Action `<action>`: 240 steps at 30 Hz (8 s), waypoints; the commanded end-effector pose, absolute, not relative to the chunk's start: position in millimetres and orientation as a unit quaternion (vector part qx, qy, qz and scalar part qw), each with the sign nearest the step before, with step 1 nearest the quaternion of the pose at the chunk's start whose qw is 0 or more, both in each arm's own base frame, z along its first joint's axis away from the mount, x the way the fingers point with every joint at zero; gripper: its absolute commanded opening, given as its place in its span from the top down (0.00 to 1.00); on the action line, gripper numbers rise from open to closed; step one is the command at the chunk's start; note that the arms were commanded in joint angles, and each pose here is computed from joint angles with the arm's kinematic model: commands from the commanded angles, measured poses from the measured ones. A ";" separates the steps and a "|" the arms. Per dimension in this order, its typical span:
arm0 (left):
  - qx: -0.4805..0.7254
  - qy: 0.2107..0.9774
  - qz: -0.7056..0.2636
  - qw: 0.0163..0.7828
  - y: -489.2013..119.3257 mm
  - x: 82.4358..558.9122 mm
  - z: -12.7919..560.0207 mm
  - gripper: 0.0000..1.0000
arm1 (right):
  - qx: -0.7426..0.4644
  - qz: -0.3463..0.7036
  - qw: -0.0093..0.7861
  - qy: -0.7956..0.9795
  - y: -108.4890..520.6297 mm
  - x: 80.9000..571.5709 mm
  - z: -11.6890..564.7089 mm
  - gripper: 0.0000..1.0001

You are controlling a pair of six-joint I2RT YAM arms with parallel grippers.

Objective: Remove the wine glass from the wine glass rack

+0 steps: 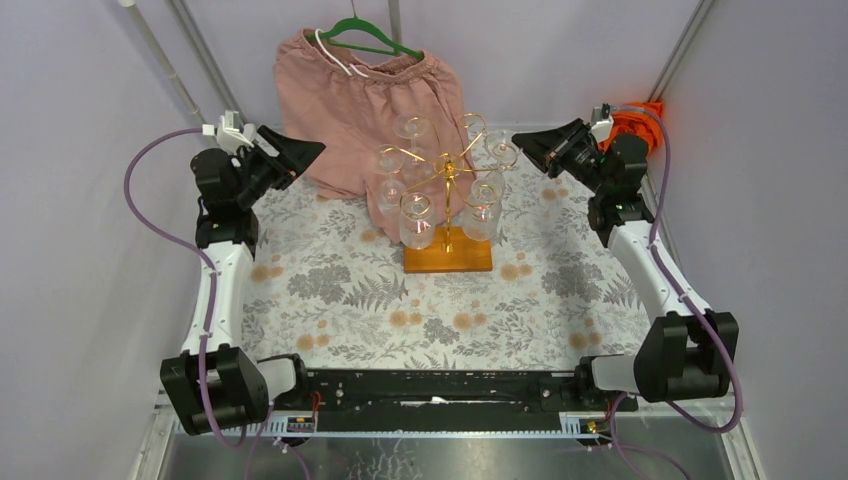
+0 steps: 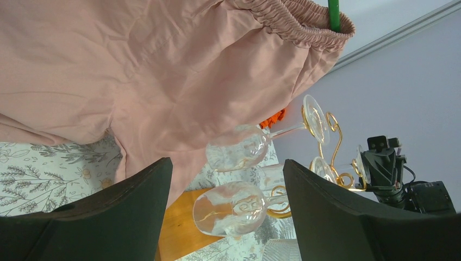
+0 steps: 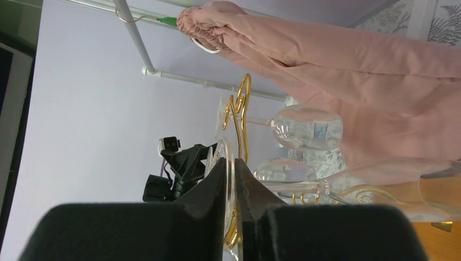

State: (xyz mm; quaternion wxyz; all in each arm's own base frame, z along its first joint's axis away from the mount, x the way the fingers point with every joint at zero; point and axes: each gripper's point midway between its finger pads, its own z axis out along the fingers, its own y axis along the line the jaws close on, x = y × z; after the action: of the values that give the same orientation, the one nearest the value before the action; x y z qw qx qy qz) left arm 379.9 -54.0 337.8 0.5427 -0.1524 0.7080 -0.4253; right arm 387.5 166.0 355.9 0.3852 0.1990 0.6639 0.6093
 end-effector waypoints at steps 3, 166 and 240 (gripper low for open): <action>-0.152 0.710 -0.423 0.543 -52.9 377.5 340.9 0.17 | 0.177 0.598 0.441 0.646 160.9 376.7 400.6 1.00; 0.227 0.431 -0.626 0.609 -194.2 207.1 531.0 1.00 | -0.137 0.884 0.257 0.367 281.5 177.7 553.0 0.97; -0.137 0.964 -0.026 0.225 -21.5 391.0 176.2 1.00 | 0.079 0.419 0.569 0.703 203.7 283.1 442.6 0.03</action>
State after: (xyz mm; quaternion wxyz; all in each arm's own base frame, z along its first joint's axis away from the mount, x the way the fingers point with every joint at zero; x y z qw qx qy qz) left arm 390.2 -23.7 187.3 0.2326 -0.1468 0.9611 -0.0265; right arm 283.2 198.3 433.4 0.5650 0.0857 0.7148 0.4031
